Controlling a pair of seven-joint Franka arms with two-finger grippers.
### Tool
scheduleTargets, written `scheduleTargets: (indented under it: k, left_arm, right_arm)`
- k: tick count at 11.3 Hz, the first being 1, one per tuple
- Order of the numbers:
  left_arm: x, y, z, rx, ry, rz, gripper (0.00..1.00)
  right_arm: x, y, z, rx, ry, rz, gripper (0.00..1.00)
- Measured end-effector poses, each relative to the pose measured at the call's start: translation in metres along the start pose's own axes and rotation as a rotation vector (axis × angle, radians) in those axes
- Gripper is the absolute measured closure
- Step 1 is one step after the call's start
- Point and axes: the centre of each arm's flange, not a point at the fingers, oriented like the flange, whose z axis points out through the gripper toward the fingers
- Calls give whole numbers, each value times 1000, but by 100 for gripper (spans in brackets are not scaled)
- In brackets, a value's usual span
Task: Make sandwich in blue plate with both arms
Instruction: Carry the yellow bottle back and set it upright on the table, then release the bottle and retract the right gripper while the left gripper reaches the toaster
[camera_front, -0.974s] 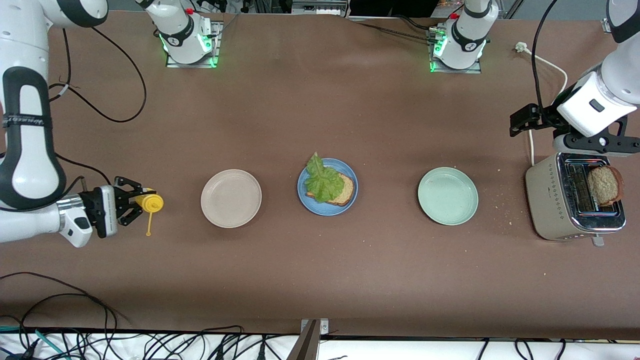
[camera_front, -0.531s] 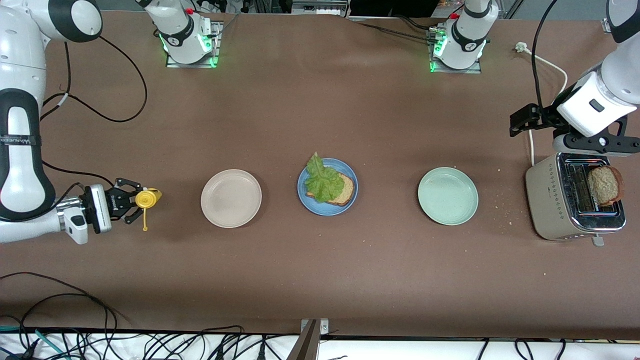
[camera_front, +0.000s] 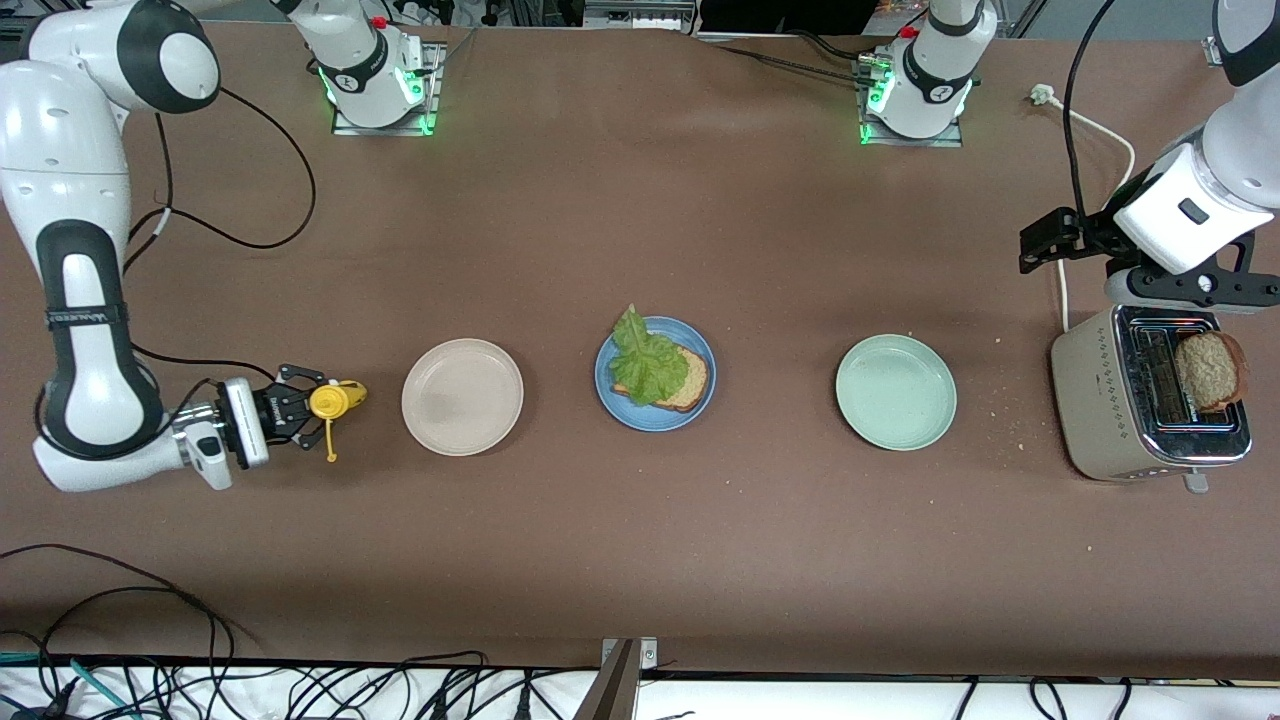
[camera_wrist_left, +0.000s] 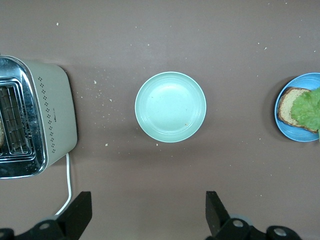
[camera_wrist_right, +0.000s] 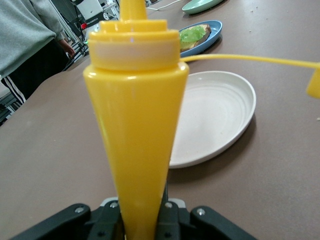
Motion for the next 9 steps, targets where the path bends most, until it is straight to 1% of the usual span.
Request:
scheduleTargets:
  k: [3, 9]
  left_arm:
    - [0, 0, 0, 0, 0, 0, 0]
    - [0, 0, 0, 0, 0, 0, 0]
  right_arm:
    - [-26, 13, 26, -10, 25, -21, 80]
    - [-26, 19, 32, -35, 67, -51, 81]
